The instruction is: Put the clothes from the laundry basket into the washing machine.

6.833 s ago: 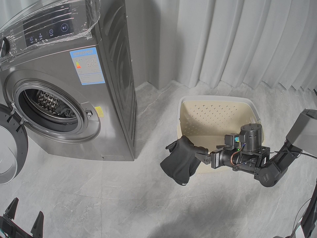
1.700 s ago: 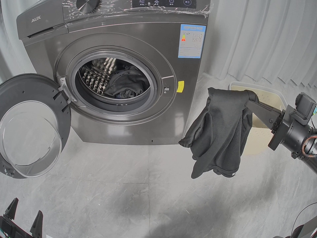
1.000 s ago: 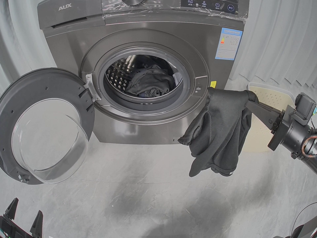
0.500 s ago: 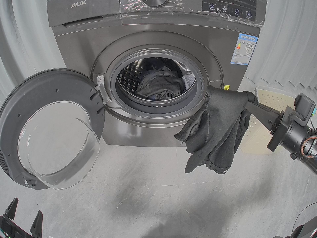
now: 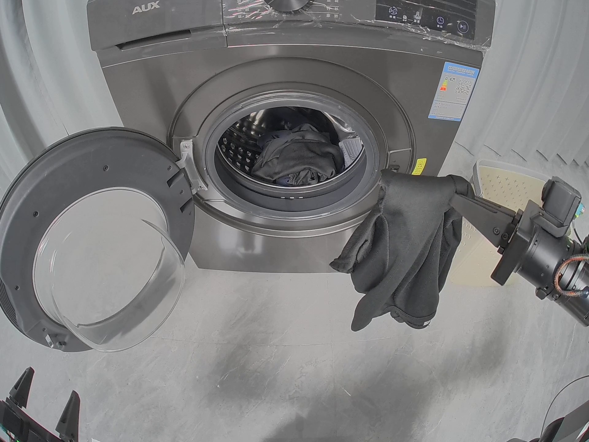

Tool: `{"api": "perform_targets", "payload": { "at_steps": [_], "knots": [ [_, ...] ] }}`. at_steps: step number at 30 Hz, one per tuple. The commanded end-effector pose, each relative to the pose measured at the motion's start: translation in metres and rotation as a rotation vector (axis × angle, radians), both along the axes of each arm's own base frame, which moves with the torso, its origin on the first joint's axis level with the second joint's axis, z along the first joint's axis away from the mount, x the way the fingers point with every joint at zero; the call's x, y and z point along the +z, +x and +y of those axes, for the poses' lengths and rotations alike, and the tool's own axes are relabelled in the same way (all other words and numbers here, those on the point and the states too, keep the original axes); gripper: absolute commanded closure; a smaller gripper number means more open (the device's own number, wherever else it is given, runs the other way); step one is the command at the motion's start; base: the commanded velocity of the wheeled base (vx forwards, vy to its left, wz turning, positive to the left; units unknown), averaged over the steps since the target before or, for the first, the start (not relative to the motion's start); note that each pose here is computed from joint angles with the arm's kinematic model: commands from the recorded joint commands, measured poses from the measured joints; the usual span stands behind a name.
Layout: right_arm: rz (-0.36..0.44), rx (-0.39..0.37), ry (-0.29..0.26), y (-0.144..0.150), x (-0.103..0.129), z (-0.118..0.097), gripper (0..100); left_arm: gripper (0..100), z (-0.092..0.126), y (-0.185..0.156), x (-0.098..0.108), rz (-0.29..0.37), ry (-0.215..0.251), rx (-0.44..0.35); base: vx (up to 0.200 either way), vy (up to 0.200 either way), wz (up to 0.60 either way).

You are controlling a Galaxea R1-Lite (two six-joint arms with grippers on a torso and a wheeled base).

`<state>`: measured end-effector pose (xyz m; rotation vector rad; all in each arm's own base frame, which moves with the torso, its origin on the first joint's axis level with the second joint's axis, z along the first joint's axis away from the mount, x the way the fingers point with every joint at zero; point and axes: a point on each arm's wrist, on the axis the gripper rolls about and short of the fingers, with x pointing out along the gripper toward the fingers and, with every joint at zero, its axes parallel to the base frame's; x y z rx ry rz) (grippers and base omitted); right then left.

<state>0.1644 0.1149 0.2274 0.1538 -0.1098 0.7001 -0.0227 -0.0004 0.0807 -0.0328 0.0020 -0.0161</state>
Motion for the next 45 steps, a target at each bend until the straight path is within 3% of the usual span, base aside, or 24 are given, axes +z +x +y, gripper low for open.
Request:
{"api": "perform_targets", "payload": {
  "at_steps": [1,4,12,13,15,16,17,18,20,22,24,30,37,45],
  "knots": [
    [0.01,0.022,-0.007,0.0,-0.002,0.005,100,0,0.0,0.0,-0.005,0.001,0.016,-0.001,0.0,0.0,0.0],
    [0.036,0.038,-0.014,0.006,-0.007,0.015,100,0,0.0,0.0,-0.005,0.001,0.025,-0.002,0.0,0.0,0.0],
    [0.056,-0.019,0.053,0.033,-0.012,0.046,100,0,0.0,0.0,-0.005,-0.001,0.048,-0.008,0.0,0.0,0.0],
    [0.053,-0.021,0.064,0.035,-0.014,0.051,100,0,0.0,-0.001,-0.001,-0.029,0.054,-0.015,0.0,0.0,0.0],
    [0.046,-0.018,0.073,0.038,-0.014,0.056,100,0,-0.002,-0.008,0.027,-0.149,0.018,-0.056,0.0,0.0,0.0],
    [0.044,-0.017,0.075,0.039,-0.013,0.057,100,0,-0.002,-0.011,0.034,-0.177,0.014,-0.072,0.0,0.0,0.0],
    [0.03,-0.016,0.087,0.042,-0.009,0.06,100,0,-0.004,-0.015,0.053,-0.216,0.021,-0.144,0.0,0.0,0.0],
    [0.026,-0.015,0.092,0.043,-0.007,0.061,100,0,-0.004,-0.015,0.056,-0.209,0.028,-0.165,0.0,0.0,0.0],
    [0.012,-0.008,0.119,0.052,0.0,0.07,100,0,-0.007,-0.001,0.059,-0.087,0.043,-0.295,0.0,0.0,0.0],
    [0.005,0.007,0.138,0.054,0.004,0.076,100,0,-0.009,0.015,0.061,0.016,0.026,-0.363,0.0,0.0,0.0],
    [-0.012,0.016,0.157,0.054,0.008,0.079,100,0,-0.009,0.032,0.068,0.072,0.017,-0.416,0.0,0.0,0.0],
    [-0.016,0.024,0.156,0.064,0.007,0.088,100,0,-0.013,0.079,0.081,0.128,0.023,-0.548,0.0,0.0,0.0],
    [-0.004,0.013,0.138,0.081,-0.003,0.099,100,0,-0.03,0.119,0.076,0.221,0.014,-0.685,0.0,0.0,0.0],
    [-0.035,0.044,0.165,0.079,0.009,0.107,100,0,-0.051,0.16,0.07,0.272,0.007,-0.771,0.0,0.0,0.0]
  ]
}}
